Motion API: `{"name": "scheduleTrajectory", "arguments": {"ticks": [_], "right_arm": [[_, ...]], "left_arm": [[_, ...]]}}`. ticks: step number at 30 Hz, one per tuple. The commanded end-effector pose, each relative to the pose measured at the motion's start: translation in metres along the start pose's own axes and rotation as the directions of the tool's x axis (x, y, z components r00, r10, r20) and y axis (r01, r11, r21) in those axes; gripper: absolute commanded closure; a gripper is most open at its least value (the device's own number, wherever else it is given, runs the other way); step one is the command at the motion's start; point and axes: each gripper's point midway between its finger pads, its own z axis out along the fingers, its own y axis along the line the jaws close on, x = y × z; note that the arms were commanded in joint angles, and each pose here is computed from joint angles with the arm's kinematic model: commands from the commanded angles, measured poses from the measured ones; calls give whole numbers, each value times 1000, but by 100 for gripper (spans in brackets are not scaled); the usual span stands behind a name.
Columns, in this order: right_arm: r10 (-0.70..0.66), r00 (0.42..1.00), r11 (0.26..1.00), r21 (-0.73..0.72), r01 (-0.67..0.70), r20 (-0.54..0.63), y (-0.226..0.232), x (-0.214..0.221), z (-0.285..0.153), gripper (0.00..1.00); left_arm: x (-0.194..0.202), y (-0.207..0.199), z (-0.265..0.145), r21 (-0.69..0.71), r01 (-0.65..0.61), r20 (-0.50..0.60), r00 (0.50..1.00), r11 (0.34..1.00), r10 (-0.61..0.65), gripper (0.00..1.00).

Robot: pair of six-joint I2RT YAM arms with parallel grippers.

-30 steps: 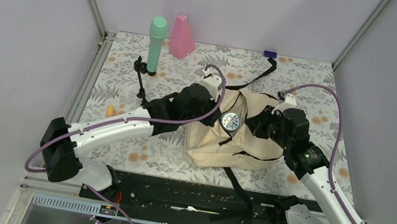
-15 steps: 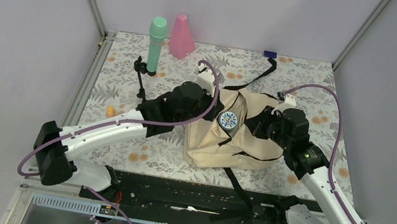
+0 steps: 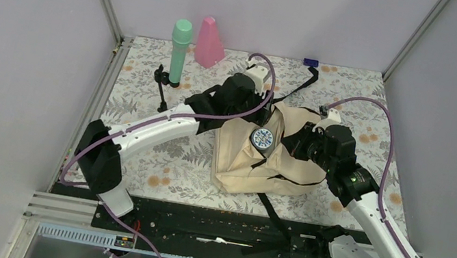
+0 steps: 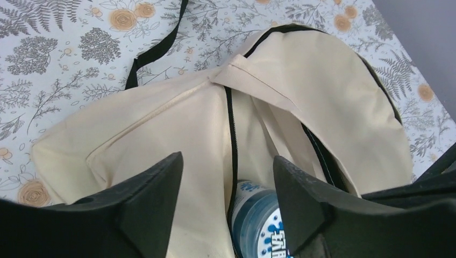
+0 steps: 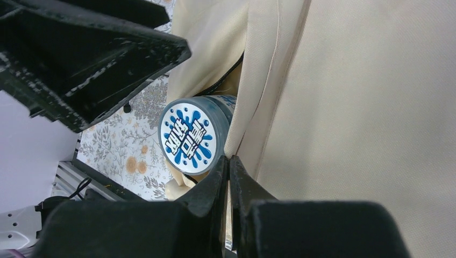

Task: Pack the student bag
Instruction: Place the stationery in the student bag.

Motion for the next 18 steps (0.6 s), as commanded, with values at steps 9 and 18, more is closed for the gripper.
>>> {"name": "scheduleTrajectory", "arguments": {"ticks": [9, 18], "right_arm": [[-12, 985, 990, -136, 36, 171, 39, -46, -20, 100], [-12, 983, 990, -133, 37, 185, 39, -50, -23, 100]], "left_arm": [[31, 18, 26, -57, -141, -202, 971, 988, 127, 26], [50, 66, 16, -230, -339, -324, 910, 912, 257, 50]]}}
